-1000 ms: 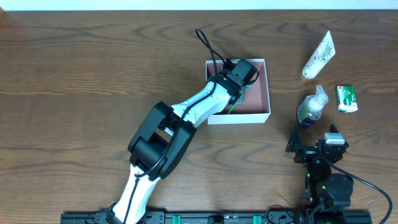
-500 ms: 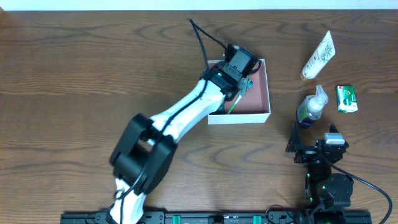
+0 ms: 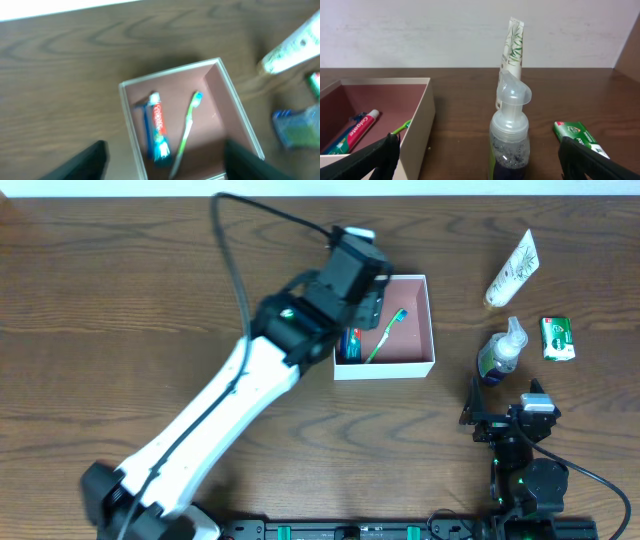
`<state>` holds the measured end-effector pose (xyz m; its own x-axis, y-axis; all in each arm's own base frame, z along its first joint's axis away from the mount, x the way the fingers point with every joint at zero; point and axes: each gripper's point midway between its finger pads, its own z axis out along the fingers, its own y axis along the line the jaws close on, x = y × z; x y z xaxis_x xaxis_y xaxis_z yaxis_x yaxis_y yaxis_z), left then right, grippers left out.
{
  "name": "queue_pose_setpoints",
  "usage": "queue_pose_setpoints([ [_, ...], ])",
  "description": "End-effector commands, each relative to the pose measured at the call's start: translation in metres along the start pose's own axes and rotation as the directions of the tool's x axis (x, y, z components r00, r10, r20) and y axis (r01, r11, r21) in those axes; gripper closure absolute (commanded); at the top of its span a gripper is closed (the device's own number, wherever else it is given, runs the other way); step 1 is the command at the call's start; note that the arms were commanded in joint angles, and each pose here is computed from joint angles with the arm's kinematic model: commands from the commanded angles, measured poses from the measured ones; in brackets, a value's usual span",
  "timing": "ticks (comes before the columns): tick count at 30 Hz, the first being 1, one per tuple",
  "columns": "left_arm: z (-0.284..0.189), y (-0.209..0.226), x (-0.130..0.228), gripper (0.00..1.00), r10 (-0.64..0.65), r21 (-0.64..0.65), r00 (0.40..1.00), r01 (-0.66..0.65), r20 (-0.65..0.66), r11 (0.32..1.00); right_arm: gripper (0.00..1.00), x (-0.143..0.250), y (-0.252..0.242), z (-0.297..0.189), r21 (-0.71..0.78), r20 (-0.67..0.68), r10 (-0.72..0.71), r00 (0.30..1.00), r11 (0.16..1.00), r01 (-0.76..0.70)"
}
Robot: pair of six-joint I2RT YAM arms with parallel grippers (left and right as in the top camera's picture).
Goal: Pack container
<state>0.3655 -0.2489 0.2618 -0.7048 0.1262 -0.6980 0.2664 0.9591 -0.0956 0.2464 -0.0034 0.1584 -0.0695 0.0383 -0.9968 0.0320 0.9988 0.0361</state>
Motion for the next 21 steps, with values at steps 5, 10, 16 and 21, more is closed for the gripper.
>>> queue_pose_setpoints([
  [5, -0.053, 0.08, 0.01, 0.02, -0.082, -0.141, 0.995, 0.075, -0.048, 0.987, 0.01, 0.001, 0.001, 0.0, -0.006, -0.001, -0.015, 1.0, 1.0, 0.015],
  [10, -0.086, 0.128, 0.027, 0.02, -0.167, -0.234, 0.983, 0.144, -0.08, 0.961, 0.01, 0.001, 0.001, 0.0, -0.006, -0.001, -0.015, 1.0, 1.0, 0.015],
  [16, -0.124, 0.162, 0.043, 0.02, -0.242, -0.3, 0.969, 0.214, -0.059, 0.93, 0.01, 0.001, 0.001, 0.0, -0.006, -0.001, -0.015, 1.0, 1.0, 0.015],
  [21, -0.156, 0.184, 0.07, 0.02, -0.329, -0.344, 0.944, 0.304, -0.013, 0.888, 0.01, 0.001, 0.001, 0.0, -0.006, -0.001, -0.015, 1.0, 1.0, 0.015],
])
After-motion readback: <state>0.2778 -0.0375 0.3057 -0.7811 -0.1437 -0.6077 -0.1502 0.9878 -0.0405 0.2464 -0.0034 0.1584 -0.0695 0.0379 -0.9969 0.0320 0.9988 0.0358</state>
